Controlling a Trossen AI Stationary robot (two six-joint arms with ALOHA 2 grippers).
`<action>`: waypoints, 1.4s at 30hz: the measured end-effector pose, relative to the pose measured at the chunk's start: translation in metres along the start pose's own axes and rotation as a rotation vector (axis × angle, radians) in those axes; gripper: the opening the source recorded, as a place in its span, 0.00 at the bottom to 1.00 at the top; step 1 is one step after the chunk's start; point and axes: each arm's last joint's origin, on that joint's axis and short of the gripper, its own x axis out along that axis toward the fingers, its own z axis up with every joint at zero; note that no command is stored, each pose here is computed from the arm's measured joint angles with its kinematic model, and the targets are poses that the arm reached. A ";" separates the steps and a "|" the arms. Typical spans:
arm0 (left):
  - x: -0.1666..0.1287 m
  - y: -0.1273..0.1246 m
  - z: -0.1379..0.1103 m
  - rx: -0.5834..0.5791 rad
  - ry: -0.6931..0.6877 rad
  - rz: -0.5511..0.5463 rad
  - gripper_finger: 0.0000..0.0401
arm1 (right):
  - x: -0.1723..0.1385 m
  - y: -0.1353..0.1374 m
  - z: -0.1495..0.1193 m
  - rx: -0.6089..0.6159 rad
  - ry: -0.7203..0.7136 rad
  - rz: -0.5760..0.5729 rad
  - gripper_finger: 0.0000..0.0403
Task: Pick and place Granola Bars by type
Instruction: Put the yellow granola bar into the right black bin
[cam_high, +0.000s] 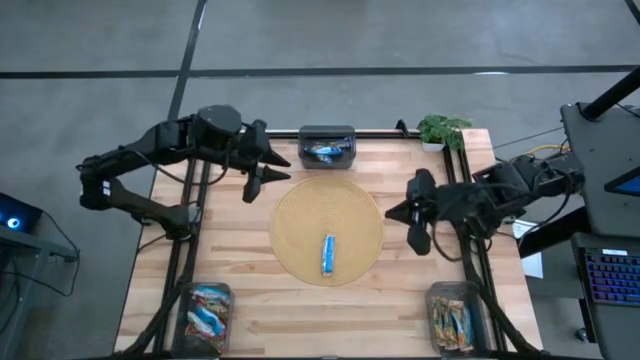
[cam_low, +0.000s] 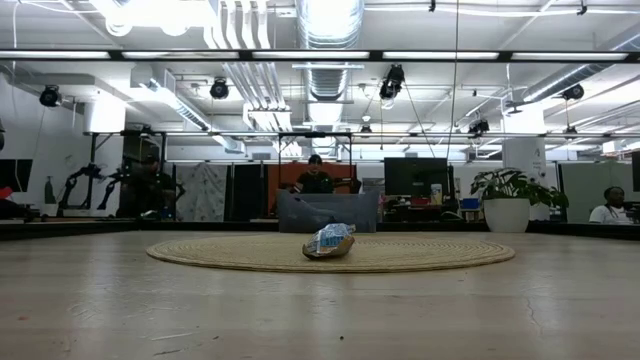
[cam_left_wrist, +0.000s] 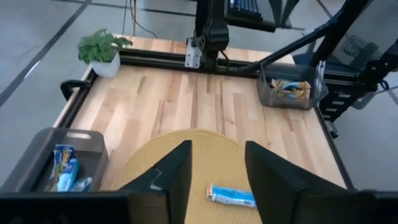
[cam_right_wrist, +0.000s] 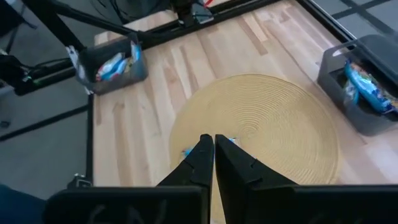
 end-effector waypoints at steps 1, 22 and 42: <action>0.001 0.000 -0.002 0.000 0.003 -0.001 0.31 | 0.002 -0.002 0.001 -0.003 0.003 -0.004 0.02; -0.014 -0.009 -0.007 0.107 -0.037 -0.027 0.00 | 0.033 -0.021 0.017 -0.120 0.073 0.002 0.02; 0.028 -0.020 -0.001 0.270 -0.035 -0.095 0.00 | 0.050 -0.025 0.018 -0.107 0.114 -0.024 0.02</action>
